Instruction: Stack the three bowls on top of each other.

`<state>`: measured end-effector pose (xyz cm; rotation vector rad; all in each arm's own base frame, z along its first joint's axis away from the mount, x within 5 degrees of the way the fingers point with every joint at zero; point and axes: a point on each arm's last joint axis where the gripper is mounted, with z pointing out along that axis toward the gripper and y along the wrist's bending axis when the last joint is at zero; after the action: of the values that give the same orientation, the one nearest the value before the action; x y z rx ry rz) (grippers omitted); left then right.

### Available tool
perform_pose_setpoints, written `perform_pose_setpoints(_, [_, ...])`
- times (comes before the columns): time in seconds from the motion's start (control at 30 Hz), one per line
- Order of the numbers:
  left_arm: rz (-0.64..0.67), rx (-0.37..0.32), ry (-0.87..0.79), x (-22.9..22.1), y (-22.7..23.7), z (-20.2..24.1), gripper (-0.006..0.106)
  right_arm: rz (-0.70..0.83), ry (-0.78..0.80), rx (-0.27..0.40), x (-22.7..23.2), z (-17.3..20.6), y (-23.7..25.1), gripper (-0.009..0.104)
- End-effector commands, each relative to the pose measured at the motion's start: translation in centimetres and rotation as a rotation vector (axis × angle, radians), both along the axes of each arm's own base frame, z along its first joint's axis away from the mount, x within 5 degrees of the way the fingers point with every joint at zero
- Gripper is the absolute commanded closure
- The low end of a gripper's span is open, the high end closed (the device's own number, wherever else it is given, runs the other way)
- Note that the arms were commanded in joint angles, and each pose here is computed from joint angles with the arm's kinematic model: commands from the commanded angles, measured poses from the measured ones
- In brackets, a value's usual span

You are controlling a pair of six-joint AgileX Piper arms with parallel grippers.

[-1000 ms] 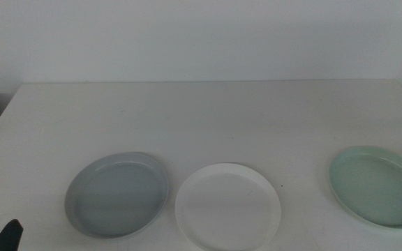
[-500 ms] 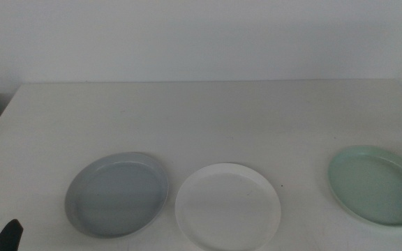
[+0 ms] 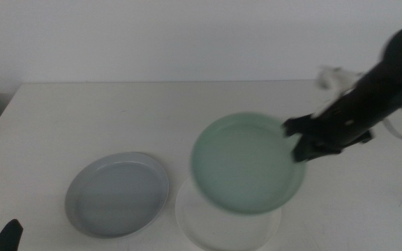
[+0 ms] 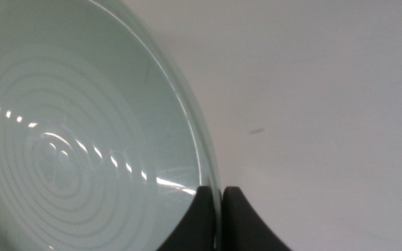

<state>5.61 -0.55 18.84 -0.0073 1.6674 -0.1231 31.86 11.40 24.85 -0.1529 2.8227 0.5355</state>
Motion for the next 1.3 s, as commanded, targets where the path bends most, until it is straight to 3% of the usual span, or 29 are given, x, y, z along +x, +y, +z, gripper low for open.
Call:
perform_pose_setpoints(0.0, [0.015, -0.013, -0.095, -0.1, 0.1, 0.9, -0.004, 0.030, -0.074, 0.012, -0.3, 1.5, 1.9, 0.096])
perform_pose_setpoints(0.57, [0.015, -0.013, -0.095, -0.1, 0.1, 0.9, -0.004, 0.064, 0.031, -0.033, 0.6, -3.4, 4.6, 0.095])
perform_pose_setpoints(0.67, [0.015, -0.013, -0.095, -0.1, 0.1, 0.9, -0.004, 0.064, 0.026, -0.033, 0.5, -3.3, 4.6, 0.090])
perform_pose_setpoints(0.73, [0.015, -0.013, -0.095, -0.1, 0.1, 0.9, -0.004, 0.068, 0.015, -0.033, 0.4, -2.8, 4.5, 0.079])
perform_pose_setpoints(1.0, [0.015, -0.013, -0.095, -0.1, 0.1, 0.9, -0.004, 0.112, -0.113, 0.002, -1.7, 2.5, 3.7, 0.042])
perform_pose_setpoints(1.27, [0.015, -0.013, -0.095, -0.1, 0.1, 0.9, -0.004, 0.314, -0.382, -0.004, -8.4, 11.2, 1.1, 0.041])
